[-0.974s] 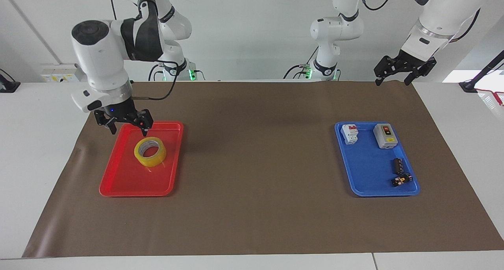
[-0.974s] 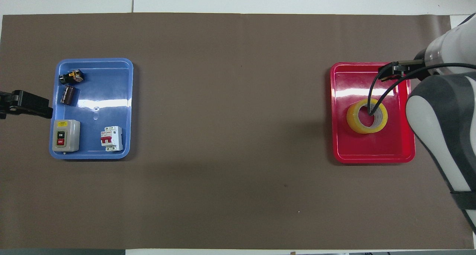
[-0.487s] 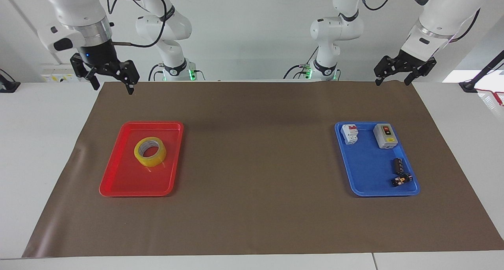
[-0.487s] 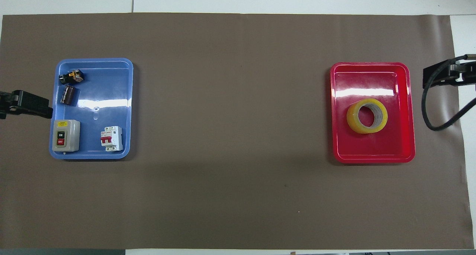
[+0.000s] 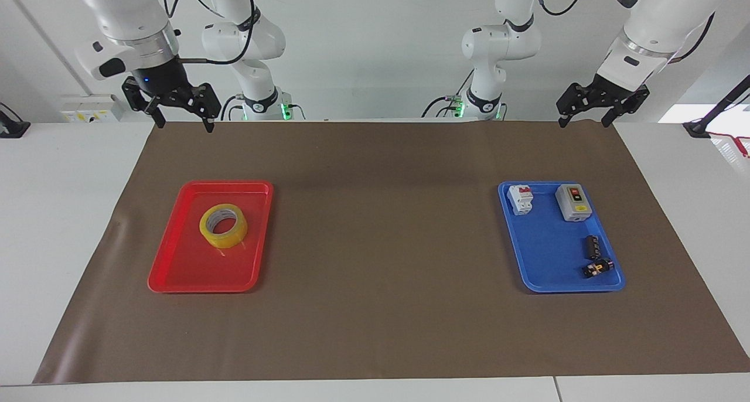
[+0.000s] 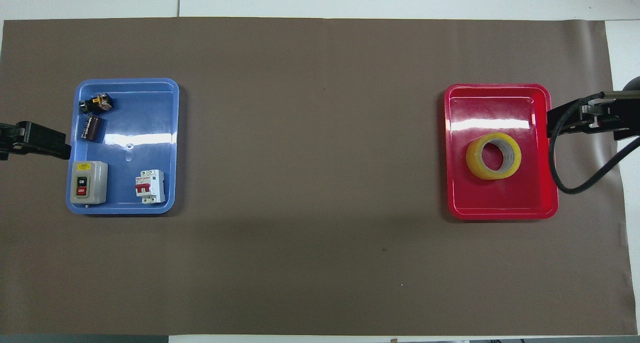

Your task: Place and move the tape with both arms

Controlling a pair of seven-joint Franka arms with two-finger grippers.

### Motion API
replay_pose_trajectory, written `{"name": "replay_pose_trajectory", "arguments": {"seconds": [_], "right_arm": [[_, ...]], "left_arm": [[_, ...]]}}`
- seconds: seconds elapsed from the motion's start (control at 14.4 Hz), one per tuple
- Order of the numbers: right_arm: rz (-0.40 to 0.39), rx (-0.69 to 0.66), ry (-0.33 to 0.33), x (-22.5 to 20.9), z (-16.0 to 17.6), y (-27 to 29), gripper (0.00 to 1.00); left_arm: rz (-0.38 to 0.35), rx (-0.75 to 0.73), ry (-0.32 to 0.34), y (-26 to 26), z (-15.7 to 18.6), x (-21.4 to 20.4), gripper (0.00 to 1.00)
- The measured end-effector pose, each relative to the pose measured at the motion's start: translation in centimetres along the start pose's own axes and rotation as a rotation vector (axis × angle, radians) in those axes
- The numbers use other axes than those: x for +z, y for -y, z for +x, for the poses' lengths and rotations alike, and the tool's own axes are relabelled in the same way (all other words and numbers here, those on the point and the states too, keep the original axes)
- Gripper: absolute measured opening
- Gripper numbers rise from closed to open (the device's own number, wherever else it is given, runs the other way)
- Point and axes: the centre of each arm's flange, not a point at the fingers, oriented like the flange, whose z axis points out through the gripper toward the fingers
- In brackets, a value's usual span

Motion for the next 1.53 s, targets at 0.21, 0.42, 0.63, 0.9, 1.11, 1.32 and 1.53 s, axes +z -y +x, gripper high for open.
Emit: {"name": "replay_pose_trajectory", "arguments": {"seconds": [0.21, 0.42, 0.63, 0.9, 1.11, 1.32, 1.53], "right_arm": [[-0.003, -0.007, 0.015, 0.2, -0.3, 0.4, 1.0], [-0.006, -0.003, 0.034, 0.5, -0.5, 0.1, 1.0], [-0.01, 0.0, 0.035, 0.6, -0.6, -0.1, 1.0], [-0.012, -0.013, 0.006, 0.9, -1.8, 0.0, 1.0], [-0.011, -0.016, -0.004, 0.4, -2.3, -0.1, 1.0], [-0.008, -0.014, -0.001, 0.5, -2.2, -0.4, 1.0], [0.032, -0.008, 0.006, 0.6, -2.2, -0.6, 1.0]], "left_arm": [[0.0, 0.0, 0.0, 0.0, 0.0, 0.0, 1.0], [0.0, 0.0, 0.0, 0.0, 0.0, 0.0, 1.0], [0.0, 0.0, 0.0, 0.0, 0.0, 0.0, 1.0], [0.0, 0.0, 0.0, 0.0, 0.0, 0.0, 1.0], [0.0, 0.0, 0.0, 0.0, 0.0, 0.0, 1.0], [0.0, 0.0, 0.0, 0.0, 0.0, 0.0, 1.0], [0.0, 0.0, 0.0, 0.0, 0.0, 0.0, 1.0]]}}
